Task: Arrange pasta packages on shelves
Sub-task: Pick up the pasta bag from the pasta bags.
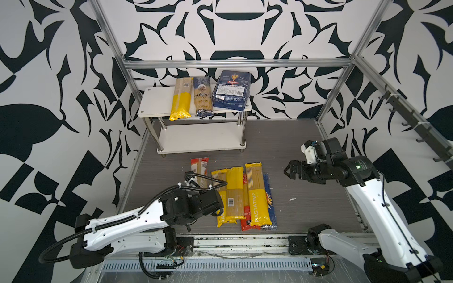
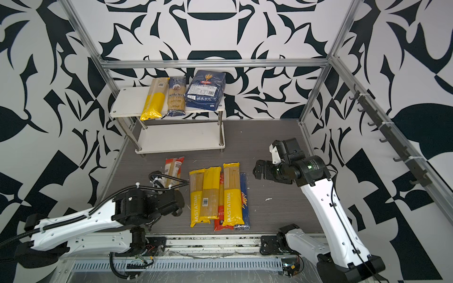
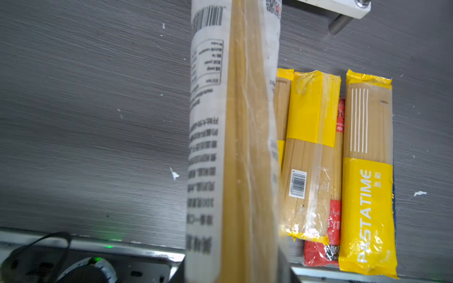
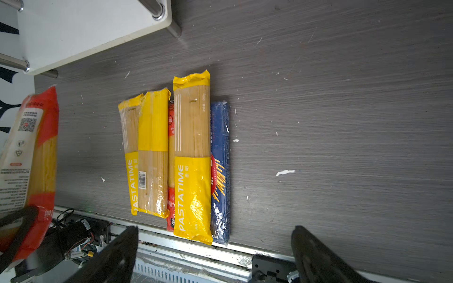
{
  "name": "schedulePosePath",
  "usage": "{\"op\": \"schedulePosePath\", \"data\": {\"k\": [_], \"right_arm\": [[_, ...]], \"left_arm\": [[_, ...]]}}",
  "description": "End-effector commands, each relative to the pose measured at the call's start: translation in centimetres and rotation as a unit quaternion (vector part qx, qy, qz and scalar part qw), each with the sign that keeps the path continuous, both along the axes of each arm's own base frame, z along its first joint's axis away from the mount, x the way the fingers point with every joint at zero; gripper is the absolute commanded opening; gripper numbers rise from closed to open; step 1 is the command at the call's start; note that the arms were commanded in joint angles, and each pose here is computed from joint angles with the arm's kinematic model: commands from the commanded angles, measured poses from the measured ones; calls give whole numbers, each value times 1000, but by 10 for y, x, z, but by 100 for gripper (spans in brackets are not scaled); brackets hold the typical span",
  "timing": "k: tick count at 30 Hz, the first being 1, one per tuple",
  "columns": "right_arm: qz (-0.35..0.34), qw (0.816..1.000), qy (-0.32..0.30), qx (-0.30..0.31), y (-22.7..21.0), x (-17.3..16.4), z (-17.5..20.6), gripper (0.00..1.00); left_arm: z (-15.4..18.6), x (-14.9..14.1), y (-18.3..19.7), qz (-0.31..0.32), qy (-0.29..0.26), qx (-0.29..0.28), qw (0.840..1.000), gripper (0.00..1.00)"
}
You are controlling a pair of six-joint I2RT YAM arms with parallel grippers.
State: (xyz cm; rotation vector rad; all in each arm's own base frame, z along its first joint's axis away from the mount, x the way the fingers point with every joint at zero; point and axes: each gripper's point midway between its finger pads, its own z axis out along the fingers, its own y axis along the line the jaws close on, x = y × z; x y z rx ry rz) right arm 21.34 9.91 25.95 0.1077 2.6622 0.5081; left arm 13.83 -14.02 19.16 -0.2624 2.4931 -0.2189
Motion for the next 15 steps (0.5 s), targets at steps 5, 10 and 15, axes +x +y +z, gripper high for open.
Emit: {"op": "schedulePosePath", "data": {"k": [5,10,15], "right_arm": [[-1,999,-28,23,9,19,8,100],[-2,999,-29,25,12,27,7,100],[-3,999,-31,27,14,34,9,100]], "left_arm": [[35,10,15,-36,-62,19,997,0],[51,13,-3,-88,-74,24,993,0],[76,17,-17,-125,-97,23,987,0]]}}
